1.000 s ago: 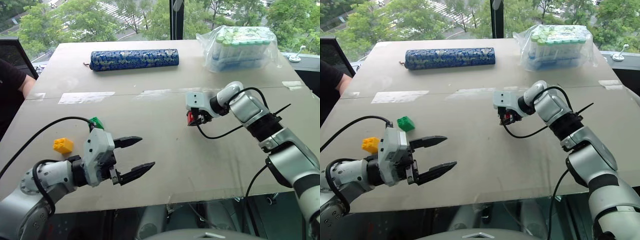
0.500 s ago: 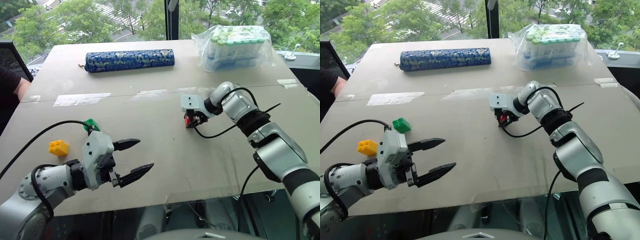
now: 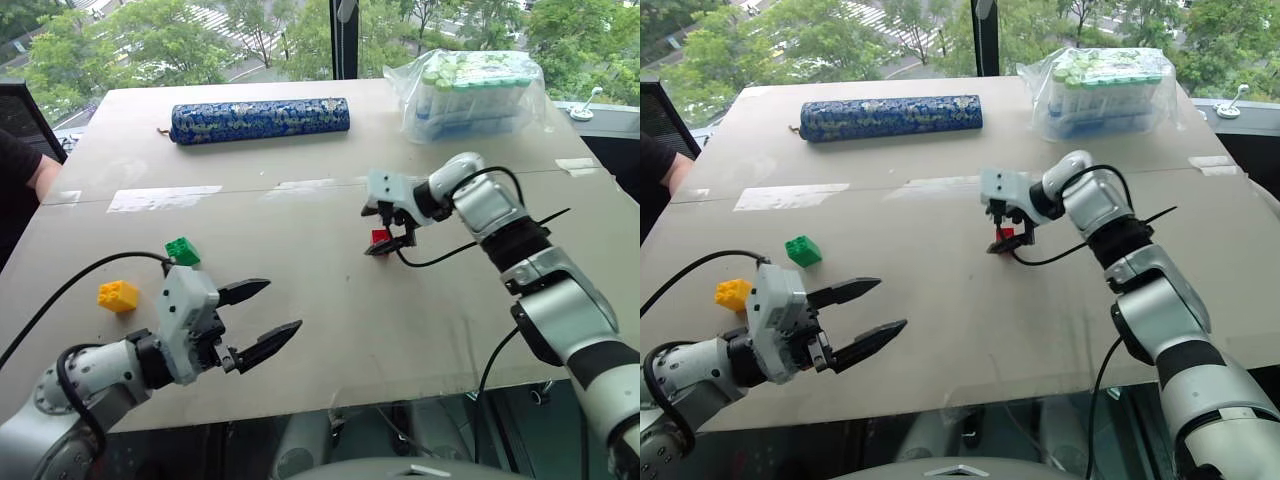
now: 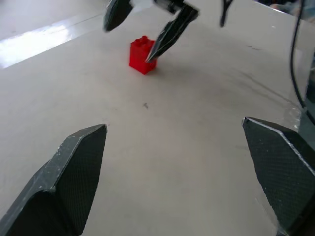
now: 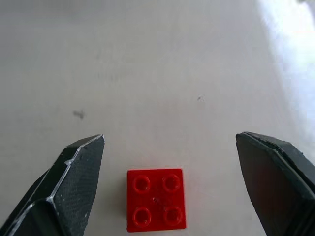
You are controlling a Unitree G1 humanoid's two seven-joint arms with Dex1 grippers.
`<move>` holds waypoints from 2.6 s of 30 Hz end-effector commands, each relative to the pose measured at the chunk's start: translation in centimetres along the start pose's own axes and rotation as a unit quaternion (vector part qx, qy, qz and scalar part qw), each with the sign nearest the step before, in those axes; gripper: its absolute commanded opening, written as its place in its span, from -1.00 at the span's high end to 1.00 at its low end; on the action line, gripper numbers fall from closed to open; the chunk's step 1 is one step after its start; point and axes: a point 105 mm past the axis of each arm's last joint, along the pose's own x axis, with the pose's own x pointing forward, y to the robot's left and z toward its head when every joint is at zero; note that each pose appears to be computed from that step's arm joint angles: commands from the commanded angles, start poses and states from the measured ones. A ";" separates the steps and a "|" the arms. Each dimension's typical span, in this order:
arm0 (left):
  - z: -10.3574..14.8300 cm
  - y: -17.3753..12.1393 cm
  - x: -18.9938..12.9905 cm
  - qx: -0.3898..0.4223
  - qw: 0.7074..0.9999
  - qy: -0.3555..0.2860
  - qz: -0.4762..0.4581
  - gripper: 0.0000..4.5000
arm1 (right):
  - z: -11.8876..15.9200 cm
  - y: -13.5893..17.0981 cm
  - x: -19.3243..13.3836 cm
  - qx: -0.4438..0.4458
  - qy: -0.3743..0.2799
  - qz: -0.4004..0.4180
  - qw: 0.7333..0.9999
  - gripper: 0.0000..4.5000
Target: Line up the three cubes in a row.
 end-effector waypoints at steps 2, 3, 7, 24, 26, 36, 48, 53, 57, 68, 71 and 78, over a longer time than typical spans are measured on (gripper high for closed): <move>0.6 4.1 -1.3 0.002 0.987 -0.033 0.159 -1.00 | 4.7 3.5 -3.2 -0.044 -0.173 0.010 0.984 -0.94; 0.4 5.4 -1.8 0.003 0.976 -0.034 0.213 -1.00 | 5.7 4.5 -4.2 -0.044 -0.226 0.007 0.973 -0.94; -0.5 9.1 -3.3 -0.020 0.932 -0.022 0.362 -1.00 | 7.2 7.1 -6.2 -0.005 -0.318 -0.009 0.948 -0.94; -3.4 16.7 0.3 -0.132 0.849 0.019 0.512 -0.77 | 5.2 9.3 -7.9 -0.011 -0.291 -0.074 0.954 -1.00; -3.8 16.8 0.4 -0.136 0.850 0.025 0.508 -0.46 | 5.1 9.3 -8.1 -0.011 -0.289 -0.079 0.954 -1.00; 0.8 14.7 2.8 -0.042 0.955 -0.020 0.293 0.43 | 3.8 10.1 -9.4 0.011 -0.272 -0.138 0.952 -1.00; 2.2 8.2 12.0 0.186 0.947 0.064 -0.255 0.43 | 0.3 13.3 -12.2 0.096 -0.208 -0.250 0.941 -1.00; 1.0 6.8 16.7 0.220 0.917 0.096 -0.317 0.43 | -0.8 14.4 -12.9 0.114 -0.178 -0.287 0.934 -1.00; 1.2 6.6 17.7 0.222 0.913 0.094 -0.331 0.43 | -1.4 15.3 -13.0 0.120 -0.158 -0.283 0.938 -1.00; 1.1 8.0 17.0 0.225 0.912 0.111 -0.325 0.43 | -1.4 15.8 -13.3 0.120 -0.151 -0.276 0.941 -1.00; 1.0 8.4 16.8 0.227 0.914 0.116 -0.316 0.43 | -1.7 15.8 -13.3 0.122 -0.150 -0.274 0.942 -1.00; 0.9 8.6 16.8 0.230 0.916 0.119 -0.307 0.43 | -1.9 15.9 -13.4 0.121 -0.153 -0.266 0.944 -1.00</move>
